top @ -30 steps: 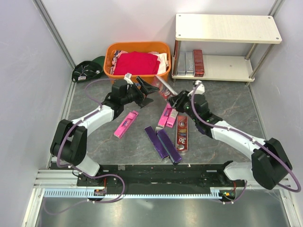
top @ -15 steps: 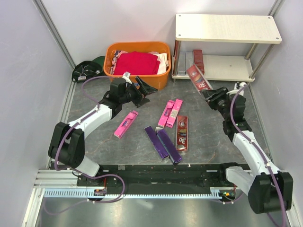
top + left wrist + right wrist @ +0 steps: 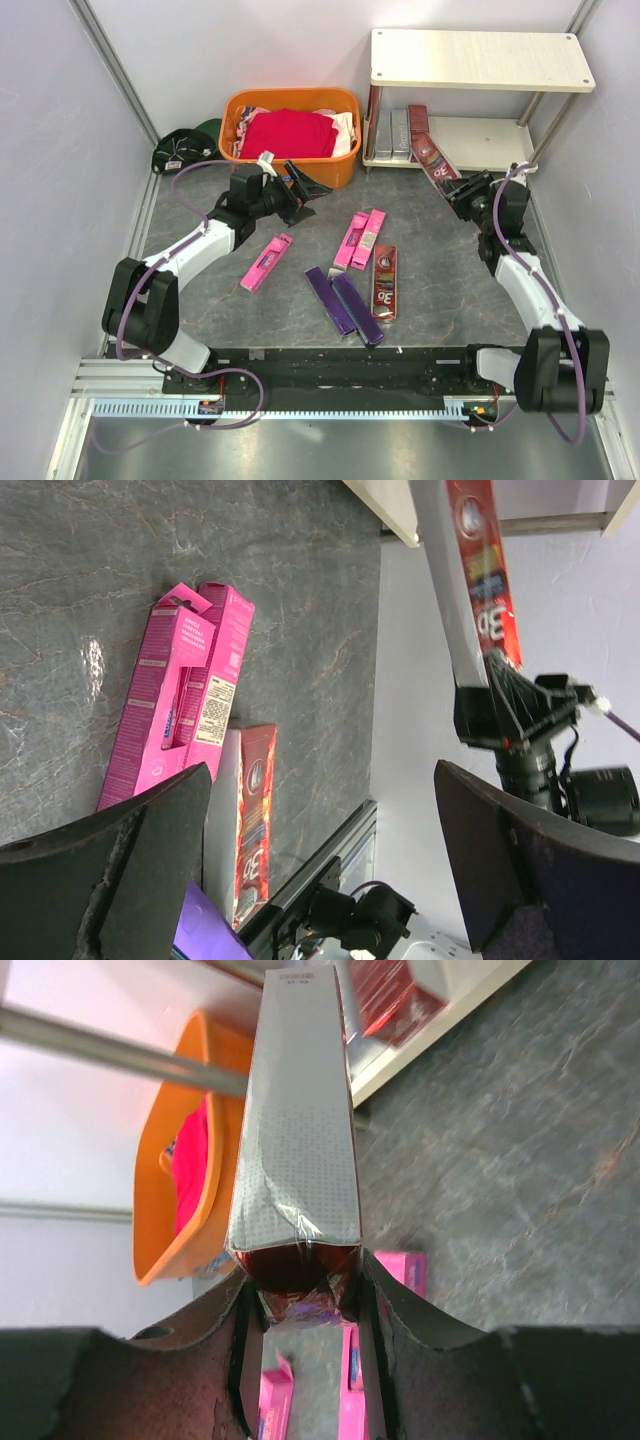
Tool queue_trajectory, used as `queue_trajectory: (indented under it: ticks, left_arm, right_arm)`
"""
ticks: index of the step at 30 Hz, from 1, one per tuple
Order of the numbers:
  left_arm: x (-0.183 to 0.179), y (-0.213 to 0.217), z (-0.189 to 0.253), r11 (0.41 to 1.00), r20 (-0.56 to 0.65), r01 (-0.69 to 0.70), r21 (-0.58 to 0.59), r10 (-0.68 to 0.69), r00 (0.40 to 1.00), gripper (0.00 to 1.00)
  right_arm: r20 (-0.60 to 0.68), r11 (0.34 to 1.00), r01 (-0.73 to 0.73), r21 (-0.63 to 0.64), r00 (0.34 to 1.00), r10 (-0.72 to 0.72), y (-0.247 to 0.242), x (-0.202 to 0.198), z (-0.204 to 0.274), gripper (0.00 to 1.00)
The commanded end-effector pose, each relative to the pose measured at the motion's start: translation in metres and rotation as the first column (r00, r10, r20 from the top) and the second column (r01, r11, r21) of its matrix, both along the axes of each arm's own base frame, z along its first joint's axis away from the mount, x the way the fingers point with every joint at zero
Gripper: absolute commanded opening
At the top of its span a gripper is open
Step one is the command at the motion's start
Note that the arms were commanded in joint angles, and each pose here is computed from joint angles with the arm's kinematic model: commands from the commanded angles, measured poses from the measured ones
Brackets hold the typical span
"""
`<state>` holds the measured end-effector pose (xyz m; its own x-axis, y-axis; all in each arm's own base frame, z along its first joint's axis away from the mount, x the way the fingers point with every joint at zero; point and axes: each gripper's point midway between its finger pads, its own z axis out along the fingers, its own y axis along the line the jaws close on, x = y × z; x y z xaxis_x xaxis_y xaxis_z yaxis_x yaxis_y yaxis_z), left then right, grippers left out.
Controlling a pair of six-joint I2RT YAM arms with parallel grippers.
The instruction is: Place and organize the toothpastes onto the shelf
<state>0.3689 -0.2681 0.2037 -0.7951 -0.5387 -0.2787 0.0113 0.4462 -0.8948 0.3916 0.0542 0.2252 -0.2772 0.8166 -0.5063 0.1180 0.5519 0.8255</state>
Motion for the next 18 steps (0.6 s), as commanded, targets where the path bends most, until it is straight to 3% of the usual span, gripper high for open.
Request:
queue_trajectory:
  ticks: [1,8,18]
  left_arm:
    - [0.005,-0.004,0.018,0.998,0.074,0.057,-0.040,-0.054,0.996,1.00]
    - [0.008,-0.005,0.016,0.994,0.065,0.084,-0.073,-0.080,0.995,1.00]
    - [0.012,0.000,0.013,0.991,0.058,0.099,-0.094,-0.094,0.994,0.99]
  right_arm:
    - [0.185,1.000,-0.028,-0.004,0.982,0.029,-0.007,0.043,0.057,0.15]
    - [0.277,1.000,-0.001,0.031,0.961,-0.007,-0.017,0.085,0.066,0.15]
    - [0.237,0.988,0.116,0.100,0.962,-0.137,-0.057,0.146,0.037,0.14]
